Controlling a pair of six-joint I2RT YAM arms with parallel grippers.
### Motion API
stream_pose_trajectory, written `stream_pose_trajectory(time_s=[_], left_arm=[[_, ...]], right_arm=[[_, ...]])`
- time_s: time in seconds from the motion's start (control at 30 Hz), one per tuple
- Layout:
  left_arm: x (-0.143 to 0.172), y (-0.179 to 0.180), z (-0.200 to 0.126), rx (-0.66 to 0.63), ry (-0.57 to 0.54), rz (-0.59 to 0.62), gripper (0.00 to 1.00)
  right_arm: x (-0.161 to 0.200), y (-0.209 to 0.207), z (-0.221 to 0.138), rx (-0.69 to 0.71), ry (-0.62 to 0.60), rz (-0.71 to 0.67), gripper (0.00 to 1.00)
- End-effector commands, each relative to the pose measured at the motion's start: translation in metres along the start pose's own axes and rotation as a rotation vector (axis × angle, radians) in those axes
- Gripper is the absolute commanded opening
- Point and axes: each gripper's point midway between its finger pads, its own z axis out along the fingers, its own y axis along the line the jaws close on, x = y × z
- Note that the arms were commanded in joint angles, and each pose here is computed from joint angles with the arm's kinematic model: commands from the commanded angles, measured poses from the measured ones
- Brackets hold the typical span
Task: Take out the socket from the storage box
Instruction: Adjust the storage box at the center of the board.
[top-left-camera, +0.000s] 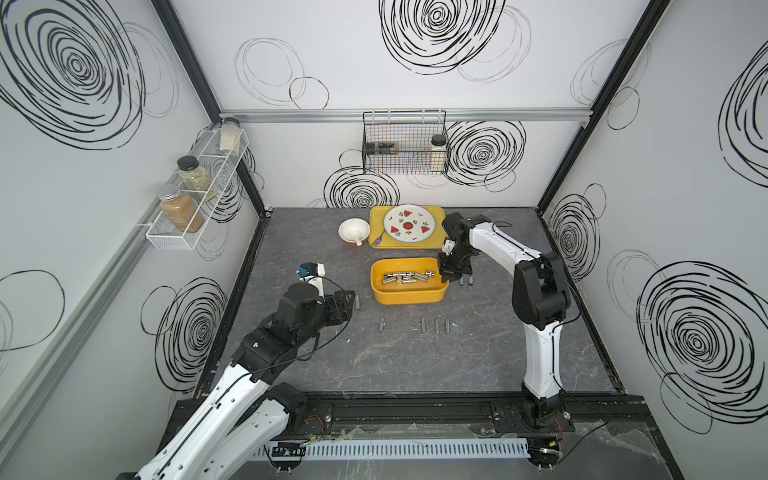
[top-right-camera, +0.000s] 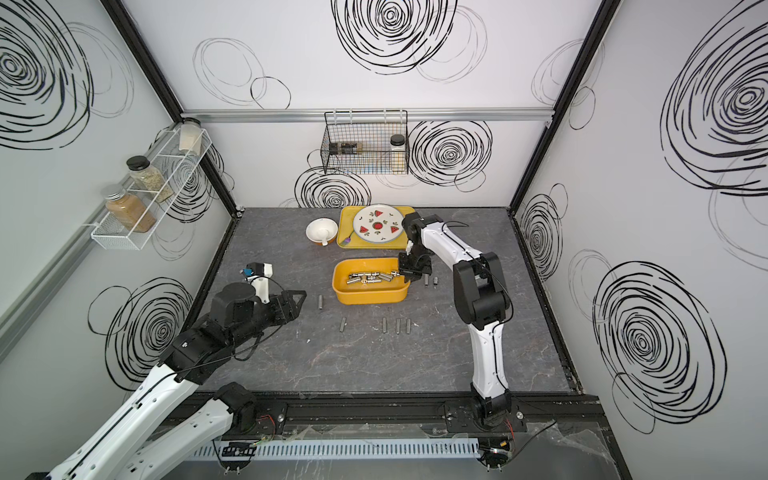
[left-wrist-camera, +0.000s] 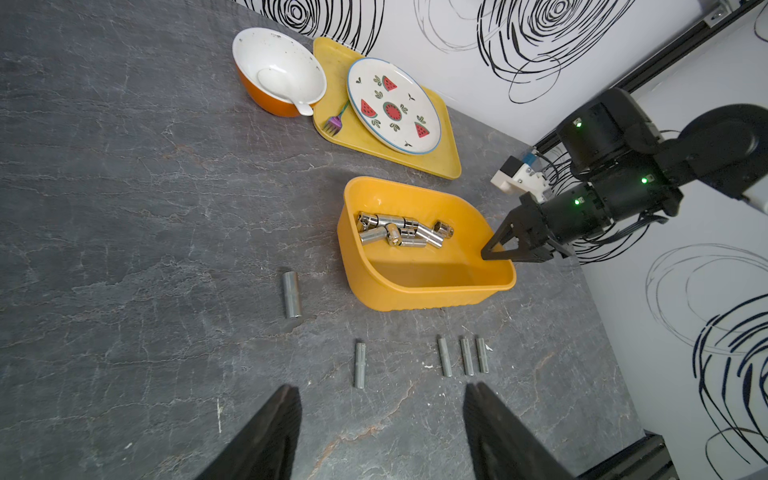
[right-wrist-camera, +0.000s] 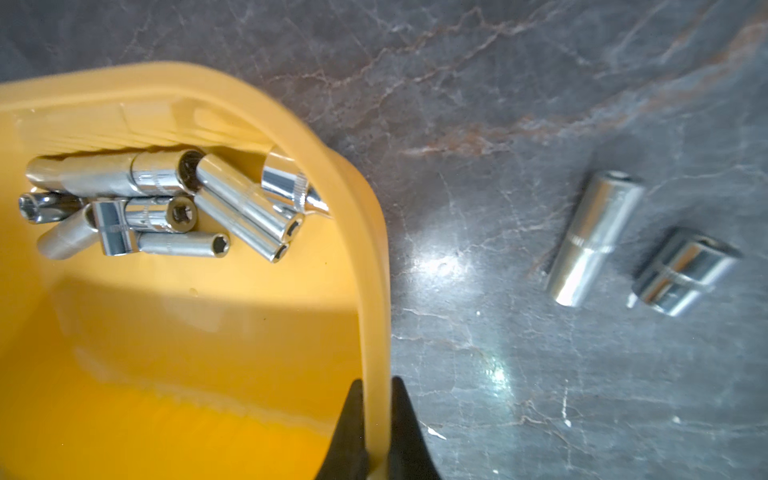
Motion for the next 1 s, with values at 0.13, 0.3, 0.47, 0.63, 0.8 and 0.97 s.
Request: stream_pose_trajectory(time_s=[0.13, 0.3, 0.47, 0.63, 0.8, 0.97], left_arm=[[-0.004, -0.004, 0.002, 0.012, -0.021, 0.016, 0.7], [-0.004, -0.003, 0.002, 0.009, -0.019, 0.015, 0.7], [-0.004, -0.003, 0.003, 0.009, -0.019, 0.014, 0.7], [-0.004, -0.002, 0.002, 0.003, -0.022, 0.012, 0.7], [-0.004, -0.002, 0.003, -0.001, -0.02, 0.013, 0.7], [-0.004, -0.001, 0.004, -0.005, -0.019, 0.011, 0.69]], right_arm=[[0.012, -0.004, 0.008, -0.022, -0.001, 0.012, 0.0], [0.016, -0.006, 0.012, -0.029, -0.004, 0.004, 0.04], [0.02, -0.007, 0.017, -0.038, 0.006, 0.004, 0.1], [0.02, -0.006, 0.019, -0.045, 0.007, 0.0, 0.12], [0.02, -0.004, 0.021, -0.058, 0.009, -0.004, 0.15], [0.014, -0.006, 0.011, -0.038, -0.031, -0.019, 0.21]])
